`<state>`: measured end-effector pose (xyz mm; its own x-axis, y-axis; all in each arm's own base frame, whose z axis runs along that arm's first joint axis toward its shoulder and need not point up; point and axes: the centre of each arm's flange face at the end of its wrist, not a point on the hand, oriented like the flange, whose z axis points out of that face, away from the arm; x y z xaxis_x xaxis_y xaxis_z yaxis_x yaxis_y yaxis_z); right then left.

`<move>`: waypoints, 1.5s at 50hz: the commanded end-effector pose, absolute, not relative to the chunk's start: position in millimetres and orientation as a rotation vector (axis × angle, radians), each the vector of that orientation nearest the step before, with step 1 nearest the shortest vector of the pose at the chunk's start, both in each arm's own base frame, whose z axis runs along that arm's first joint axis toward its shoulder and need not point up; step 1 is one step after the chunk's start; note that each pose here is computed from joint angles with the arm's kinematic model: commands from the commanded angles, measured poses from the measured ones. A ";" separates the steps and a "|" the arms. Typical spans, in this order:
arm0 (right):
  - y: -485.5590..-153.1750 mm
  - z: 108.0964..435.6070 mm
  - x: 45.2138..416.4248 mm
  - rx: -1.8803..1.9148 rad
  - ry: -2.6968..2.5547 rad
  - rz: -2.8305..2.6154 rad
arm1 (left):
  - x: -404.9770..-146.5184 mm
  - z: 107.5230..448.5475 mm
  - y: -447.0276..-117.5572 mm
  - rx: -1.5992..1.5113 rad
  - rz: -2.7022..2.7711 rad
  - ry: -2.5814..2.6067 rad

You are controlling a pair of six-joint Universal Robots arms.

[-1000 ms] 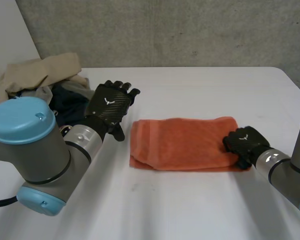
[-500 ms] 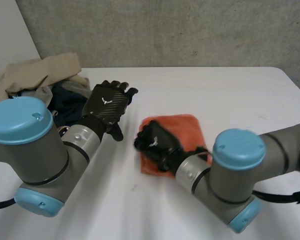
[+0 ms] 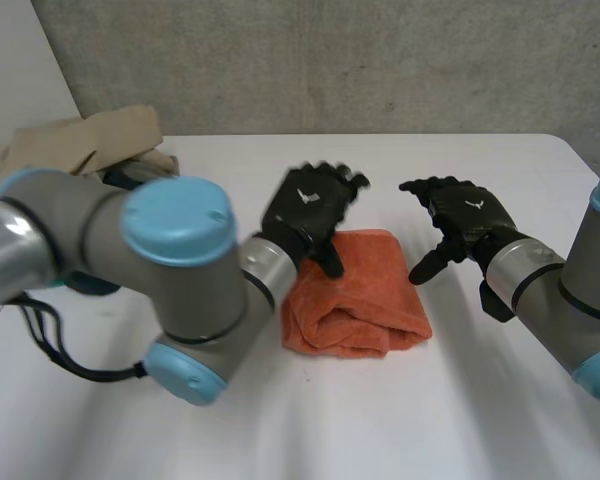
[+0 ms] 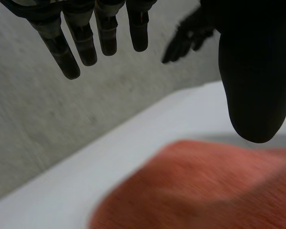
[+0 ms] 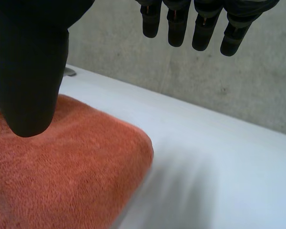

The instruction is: Fold the laundry.

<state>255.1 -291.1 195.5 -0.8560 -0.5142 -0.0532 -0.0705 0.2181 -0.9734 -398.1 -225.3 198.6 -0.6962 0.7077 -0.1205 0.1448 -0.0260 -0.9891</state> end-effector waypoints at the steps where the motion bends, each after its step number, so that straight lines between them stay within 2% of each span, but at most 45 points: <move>1: -297.8 173.7 257.8 -0.553 2.195 -1.598 | -407.8 157.2 -223.3 -0.932 1.695 -1.958; 11: -297.4 162.5 270.8 -0.593 2.187 -1.547 | -384.2 137.1 -225.6 -1.033 1.695 -2.181; 18: -279.4 141.5 295.4 -0.685 2.206 -1.426 | -356.1 133.3 -241.5 -1.126 1.741 -2.289; 26: -278.9 117.4 300.2 -0.722 2.250 -1.368 | -349.2 126.1 -237.4 -1.167 1.704 -2.318; 30: -280.9 116.3 295.8 -0.778 2.278 -1.388 | -349.4 124.2 -234.3 -1.173 1.688 -2.319; 33: -281.9 128.3 291.5 -0.799 2.286 -1.447 | -349.9 132.2 -234.5 -1.160 1.709 -2.300; 37: -277.3 154.5 283.4 -0.772 2.282 -1.553 | -355.3 173.9 -231.1 -1.126 1.793 -2.150; 40: -271.1 176.1 273.1 -0.714 2.280 -1.664 | -357.5 190.8 -229.7 -1.125 1.805 -2.065; 43: -266.8 183.4 263.8 -0.654 2.292 -1.729 | -357.4 215.7 -229.4 -1.116 1.823 -1.950; 48: -257.4 161.6 237.6 -0.556 2.427 -1.664 | -355.1 232.1 -231.4 -1.111 1.763 -1.832; 52: -242.8 143.7 234.3 -0.458 2.465 -1.535 | -356.9 232.4 -229.5 -1.103 1.640 -1.748; 61: -230.4 122.2 252.8 -0.237 2.335 -1.222 | -358.9 229.1 -215.6 -1.108 1.484 -1.671; 75: -221.0 108.3 287.1 -0.328 2.278 -1.207 | -359.4 236.2 -210.9 -1.109 1.499 -1.645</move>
<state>275.7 -224.0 111.2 -0.8336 -0.4194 -0.3595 0.0561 0.5831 -0.8104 -359.1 -211.5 235.8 -0.4349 0.8972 -0.0762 0.1611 -0.0057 -0.9869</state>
